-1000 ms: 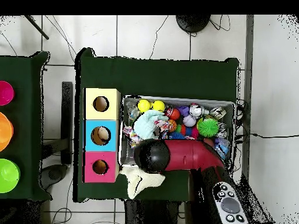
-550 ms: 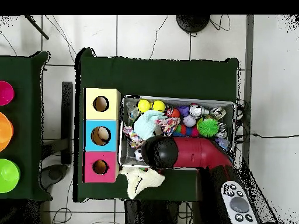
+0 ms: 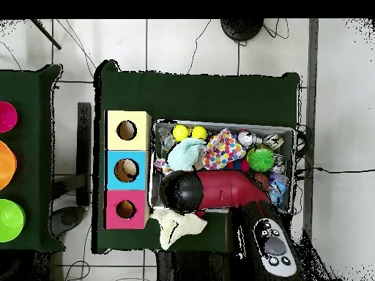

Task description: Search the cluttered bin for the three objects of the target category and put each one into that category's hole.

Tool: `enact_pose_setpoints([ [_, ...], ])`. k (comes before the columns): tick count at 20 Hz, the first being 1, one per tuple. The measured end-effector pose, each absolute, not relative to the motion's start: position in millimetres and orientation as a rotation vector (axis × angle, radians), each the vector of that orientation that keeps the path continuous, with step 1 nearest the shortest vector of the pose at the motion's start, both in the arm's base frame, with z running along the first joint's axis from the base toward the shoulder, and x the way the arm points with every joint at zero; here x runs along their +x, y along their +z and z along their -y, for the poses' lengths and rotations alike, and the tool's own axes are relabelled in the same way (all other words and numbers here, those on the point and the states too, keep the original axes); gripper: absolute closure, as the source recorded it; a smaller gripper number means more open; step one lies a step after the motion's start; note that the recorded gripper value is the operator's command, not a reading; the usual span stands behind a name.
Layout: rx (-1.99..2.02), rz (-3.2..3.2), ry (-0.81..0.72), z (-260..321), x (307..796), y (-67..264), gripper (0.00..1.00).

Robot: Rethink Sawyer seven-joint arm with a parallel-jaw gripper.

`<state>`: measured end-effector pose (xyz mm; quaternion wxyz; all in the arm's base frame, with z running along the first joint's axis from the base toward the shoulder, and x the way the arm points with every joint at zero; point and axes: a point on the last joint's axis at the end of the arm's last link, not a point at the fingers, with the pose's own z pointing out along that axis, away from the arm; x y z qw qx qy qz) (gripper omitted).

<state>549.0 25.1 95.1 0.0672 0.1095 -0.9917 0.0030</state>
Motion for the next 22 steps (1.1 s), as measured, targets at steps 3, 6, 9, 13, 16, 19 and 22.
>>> enact_pose_setpoints([
  [3, 0.385, 3.013, -0.007, -46.3, 545.4, 80.7, 1.0],
  [6, 0.423, 3.043, -0.024, -61.7, 541.9, 67.9, 1.0],
  [9, 0.44, 3.059, -0.035, -68.7, 538.7, 59.7, 1.0],
  [13, 0.457, 3.083, -0.053, -78.0, 530.4, 40.3, 1.0],
  [16, 0.457, 3.096, -0.062, -80.3, 524.5, 23.6, 1.0],
  [19, 0.448, 3.1, -0.073, -80.3, 517.3, 7.5, 1.0],
  [22, 0.439, 3.095, -0.084, -80.6, 509.6, -6.6, 1.0],
])
